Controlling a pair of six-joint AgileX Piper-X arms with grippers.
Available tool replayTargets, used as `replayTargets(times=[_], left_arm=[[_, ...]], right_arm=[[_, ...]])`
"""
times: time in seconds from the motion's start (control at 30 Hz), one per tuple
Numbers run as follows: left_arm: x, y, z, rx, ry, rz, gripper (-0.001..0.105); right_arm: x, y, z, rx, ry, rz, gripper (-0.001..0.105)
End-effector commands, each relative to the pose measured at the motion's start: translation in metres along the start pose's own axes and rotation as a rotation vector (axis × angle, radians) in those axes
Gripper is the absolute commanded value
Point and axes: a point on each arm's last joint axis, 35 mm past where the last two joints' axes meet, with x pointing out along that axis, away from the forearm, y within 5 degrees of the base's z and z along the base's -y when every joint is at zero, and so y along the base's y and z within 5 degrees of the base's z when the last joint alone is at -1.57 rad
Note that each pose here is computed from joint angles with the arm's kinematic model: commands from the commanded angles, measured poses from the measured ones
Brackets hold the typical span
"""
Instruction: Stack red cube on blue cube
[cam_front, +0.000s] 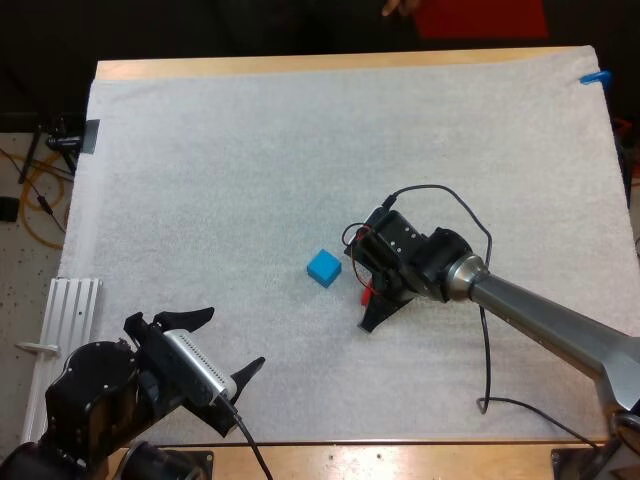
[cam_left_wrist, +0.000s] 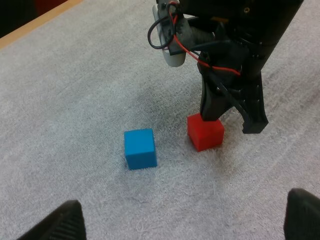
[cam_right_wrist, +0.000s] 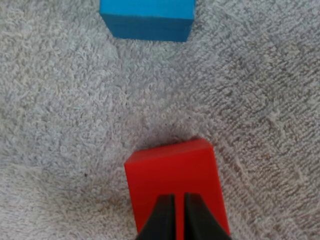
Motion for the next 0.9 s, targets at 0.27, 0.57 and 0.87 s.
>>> replayTargets(times=[0.27, 0.57, 0.87], left_arm=[[-0.001, -0.001, 0.001, 0.009, -0.003, -0.010, 0.076], [-0.001, -0.001, 0.001, 0.009, -0.003, -0.010, 0.076], [-0.001, -0.001, 0.001, 0.009, -0.003, -0.010, 0.076]], right_arm=[[-0.006, -0.002, 0.001, -0.010, -0.007, -0.018, 0.000], [-0.008, -0.002, 0.001, -0.007, -0.008, -0.019, 0.052], [-0.041, -0.001, 0.001, -0.006, -0.068, -0.051, 0.071]])
